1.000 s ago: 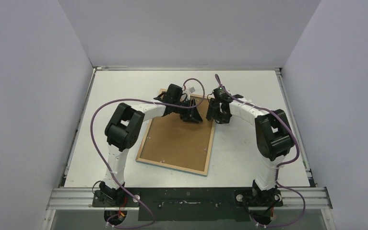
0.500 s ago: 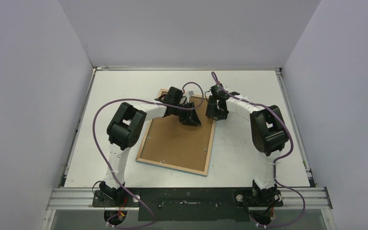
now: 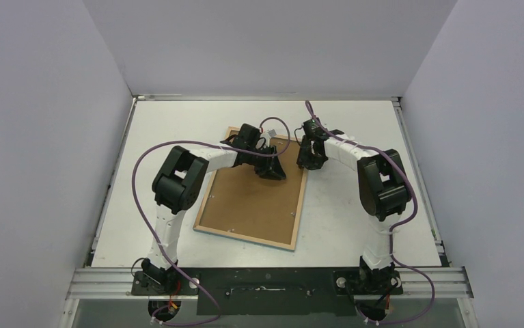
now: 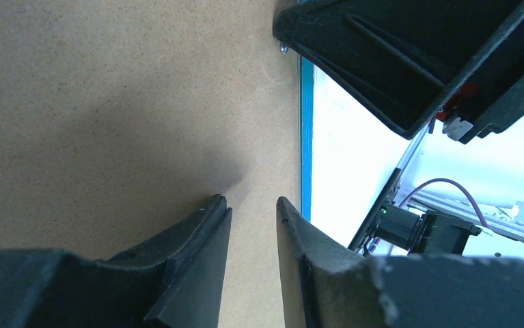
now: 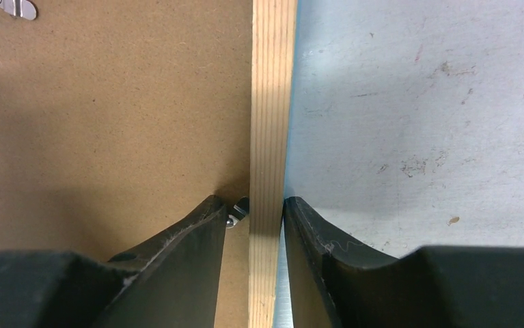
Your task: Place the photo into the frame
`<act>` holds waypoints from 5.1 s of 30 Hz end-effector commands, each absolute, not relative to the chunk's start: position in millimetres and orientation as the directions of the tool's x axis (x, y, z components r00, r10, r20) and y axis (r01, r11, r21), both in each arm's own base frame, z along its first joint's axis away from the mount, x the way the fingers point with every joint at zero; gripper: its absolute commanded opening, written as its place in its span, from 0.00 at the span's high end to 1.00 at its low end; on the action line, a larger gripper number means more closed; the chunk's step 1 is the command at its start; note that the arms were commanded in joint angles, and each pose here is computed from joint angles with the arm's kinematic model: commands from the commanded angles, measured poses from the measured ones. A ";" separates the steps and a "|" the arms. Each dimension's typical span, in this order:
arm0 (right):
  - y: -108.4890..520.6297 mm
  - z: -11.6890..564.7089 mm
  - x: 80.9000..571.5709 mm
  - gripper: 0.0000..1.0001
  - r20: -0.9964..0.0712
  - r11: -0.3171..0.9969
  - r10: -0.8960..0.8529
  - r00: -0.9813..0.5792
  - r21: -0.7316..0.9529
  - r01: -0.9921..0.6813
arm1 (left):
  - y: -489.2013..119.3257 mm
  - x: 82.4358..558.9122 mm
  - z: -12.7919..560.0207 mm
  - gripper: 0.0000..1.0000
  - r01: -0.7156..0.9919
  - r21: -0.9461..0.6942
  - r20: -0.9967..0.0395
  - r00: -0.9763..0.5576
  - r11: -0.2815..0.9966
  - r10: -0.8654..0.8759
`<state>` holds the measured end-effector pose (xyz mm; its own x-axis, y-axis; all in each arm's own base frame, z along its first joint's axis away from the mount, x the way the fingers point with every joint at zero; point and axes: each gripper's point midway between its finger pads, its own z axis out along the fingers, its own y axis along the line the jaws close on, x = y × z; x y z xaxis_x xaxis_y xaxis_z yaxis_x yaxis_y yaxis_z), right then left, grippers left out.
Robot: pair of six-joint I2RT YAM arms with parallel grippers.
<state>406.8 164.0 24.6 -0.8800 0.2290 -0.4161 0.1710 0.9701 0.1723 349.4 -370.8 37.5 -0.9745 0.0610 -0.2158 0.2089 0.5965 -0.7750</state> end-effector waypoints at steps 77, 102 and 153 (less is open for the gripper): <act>158.9 17.9 400.5 0.68 -0.338 0.944 0.330 -0.881 0.125 0.306 | -401.9 412.0 62.6 0.76 0.266 -0.795 -0.326 -0.945 0.546 -0.014; 165.0 108.3 296.9 0.29 -0.438 0.979 0.145 -0.887 0.195 0.063 | -325.0 323.9 121.0 0.64 0.322 -0.758 -0.293 -0.945 0.567 0.146; 207.0 31.1 216.9 0.61 -0.312 0.960 -0.193 -0.931 0.137 -0.245 | -325.0 238.9 -42.3 0.80 0.148 -0.582 0.084 -0.967 0.800 0.239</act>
<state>210.0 203.9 24.6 -0.9495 -0.1512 -0.2751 -0.1995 0.9672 0.1573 257.3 -363.3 25.1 -0.9704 0.2417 -0.0011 0.1553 0.6197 -0.7693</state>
